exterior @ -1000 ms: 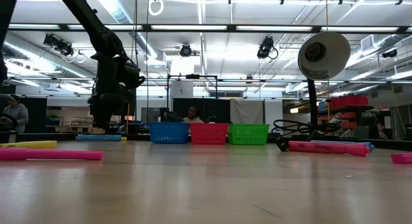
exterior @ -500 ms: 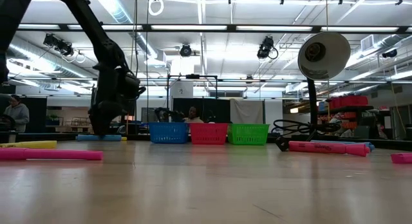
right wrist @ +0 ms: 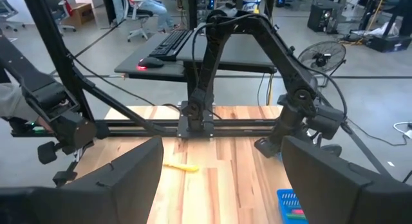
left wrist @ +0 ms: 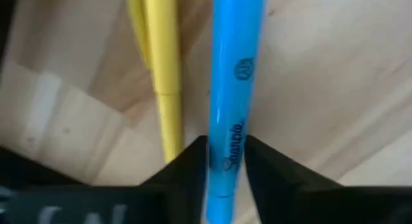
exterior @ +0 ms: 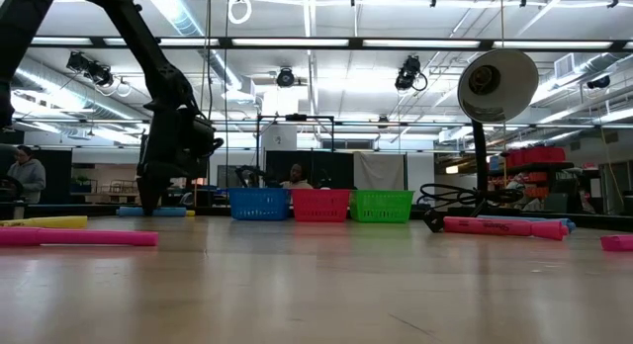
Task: Pick & Place Markers
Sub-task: Put the top left blue highlighter into the green bin
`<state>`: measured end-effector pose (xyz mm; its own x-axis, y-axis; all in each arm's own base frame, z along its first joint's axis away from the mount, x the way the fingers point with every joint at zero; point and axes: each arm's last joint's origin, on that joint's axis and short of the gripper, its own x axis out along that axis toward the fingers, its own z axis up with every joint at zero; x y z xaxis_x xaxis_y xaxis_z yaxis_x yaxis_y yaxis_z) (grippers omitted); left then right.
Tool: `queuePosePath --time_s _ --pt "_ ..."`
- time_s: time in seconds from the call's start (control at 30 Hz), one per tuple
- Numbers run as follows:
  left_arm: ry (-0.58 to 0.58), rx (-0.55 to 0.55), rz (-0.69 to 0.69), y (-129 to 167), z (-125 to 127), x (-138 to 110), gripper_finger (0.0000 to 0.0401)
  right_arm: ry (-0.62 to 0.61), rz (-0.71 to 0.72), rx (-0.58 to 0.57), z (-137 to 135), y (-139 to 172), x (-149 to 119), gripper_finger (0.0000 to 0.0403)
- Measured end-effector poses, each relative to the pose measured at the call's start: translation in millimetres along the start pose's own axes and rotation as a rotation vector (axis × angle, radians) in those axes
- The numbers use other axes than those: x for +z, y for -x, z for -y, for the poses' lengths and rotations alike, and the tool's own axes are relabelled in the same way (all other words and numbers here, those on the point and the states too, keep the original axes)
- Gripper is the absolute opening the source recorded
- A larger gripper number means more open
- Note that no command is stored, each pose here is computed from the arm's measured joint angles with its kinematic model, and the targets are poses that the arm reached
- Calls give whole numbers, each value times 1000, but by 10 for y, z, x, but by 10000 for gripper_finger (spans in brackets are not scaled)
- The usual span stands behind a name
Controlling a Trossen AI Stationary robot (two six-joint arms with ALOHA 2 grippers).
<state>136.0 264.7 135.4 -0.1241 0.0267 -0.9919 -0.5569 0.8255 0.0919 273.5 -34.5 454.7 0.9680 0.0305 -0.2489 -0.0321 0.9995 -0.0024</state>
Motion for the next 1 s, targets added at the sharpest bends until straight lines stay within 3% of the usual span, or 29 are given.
queuePosePath --time_s 0.1,0.43,0.6,1.0 --pt "2 37 -2 1 -16 8 58 1 4 0 0 0 4 317" --pt "4 23 11 13 1 16 61 -2 12 -1 0 0 12 317" --pt "-18 16 25 180 45 62 60 0 17 -42 12 2 18 317" --pt "-63 -188 -91 542 365 89 60 -24 51 -58 17 3 51 317"
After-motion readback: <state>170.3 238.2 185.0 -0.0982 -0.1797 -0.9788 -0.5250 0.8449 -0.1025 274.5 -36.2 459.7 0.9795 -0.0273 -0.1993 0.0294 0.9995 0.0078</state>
